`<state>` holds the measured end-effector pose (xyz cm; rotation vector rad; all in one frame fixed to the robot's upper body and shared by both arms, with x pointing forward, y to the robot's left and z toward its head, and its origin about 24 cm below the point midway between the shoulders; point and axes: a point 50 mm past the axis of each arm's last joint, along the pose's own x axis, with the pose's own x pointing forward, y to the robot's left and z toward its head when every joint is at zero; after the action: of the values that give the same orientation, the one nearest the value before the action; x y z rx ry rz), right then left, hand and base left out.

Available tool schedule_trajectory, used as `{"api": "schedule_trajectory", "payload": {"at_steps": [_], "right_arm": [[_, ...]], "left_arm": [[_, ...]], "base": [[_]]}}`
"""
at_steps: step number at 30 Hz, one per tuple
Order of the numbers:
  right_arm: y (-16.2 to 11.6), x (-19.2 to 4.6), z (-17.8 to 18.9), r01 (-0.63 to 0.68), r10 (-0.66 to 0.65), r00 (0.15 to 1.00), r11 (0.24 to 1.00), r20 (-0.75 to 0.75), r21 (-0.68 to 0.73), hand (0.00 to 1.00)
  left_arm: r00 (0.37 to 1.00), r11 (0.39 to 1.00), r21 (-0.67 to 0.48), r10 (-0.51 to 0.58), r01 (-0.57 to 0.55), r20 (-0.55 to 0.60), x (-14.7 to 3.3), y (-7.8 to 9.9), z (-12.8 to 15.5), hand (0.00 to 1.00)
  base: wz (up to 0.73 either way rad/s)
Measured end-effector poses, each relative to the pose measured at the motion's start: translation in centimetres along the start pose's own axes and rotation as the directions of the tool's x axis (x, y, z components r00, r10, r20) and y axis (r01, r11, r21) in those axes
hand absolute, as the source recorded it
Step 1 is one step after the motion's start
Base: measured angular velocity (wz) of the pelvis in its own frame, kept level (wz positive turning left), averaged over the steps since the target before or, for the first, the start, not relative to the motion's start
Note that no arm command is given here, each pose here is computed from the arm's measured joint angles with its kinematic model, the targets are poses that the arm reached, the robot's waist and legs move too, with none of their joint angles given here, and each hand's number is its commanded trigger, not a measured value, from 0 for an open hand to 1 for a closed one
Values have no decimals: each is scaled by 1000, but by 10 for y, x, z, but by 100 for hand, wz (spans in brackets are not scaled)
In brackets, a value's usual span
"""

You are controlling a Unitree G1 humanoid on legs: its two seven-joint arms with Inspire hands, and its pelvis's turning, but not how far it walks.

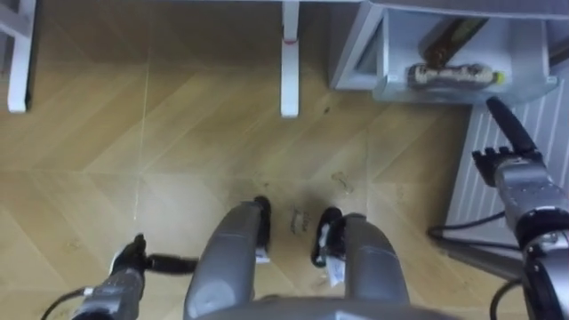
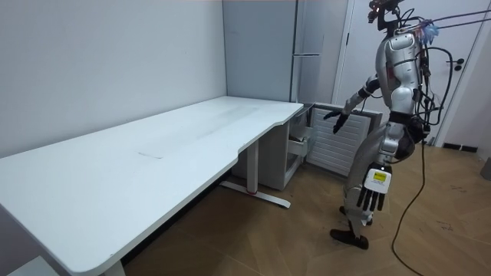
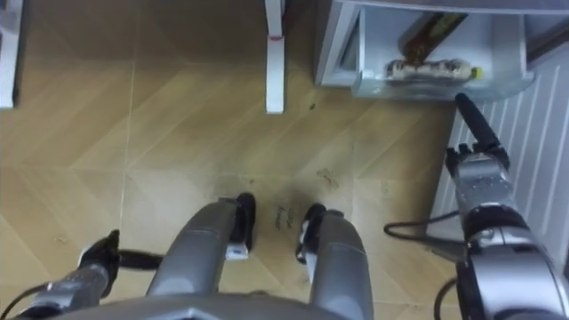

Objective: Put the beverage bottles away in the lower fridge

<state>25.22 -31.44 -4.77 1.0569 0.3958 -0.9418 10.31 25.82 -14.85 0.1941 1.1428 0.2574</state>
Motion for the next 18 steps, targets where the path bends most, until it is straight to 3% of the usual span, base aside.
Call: {"api": "schedule_trajectory", "payload": {"at_steps": [6, 18], "right_arm": [[39, -1, 17, -195, 192, 981, 978, 40, 72, 0], [69, -7, 17, -449, 448, 893, 889, 35, 89, 0]], "left_arm": [[1000, 1000, 3, -12, 12, 12, 0, -3, 5, 0], [1000, 1000, 11, -23, 23, 17, -1, -4, 9, 0]], "base": [[3], [8]]}}
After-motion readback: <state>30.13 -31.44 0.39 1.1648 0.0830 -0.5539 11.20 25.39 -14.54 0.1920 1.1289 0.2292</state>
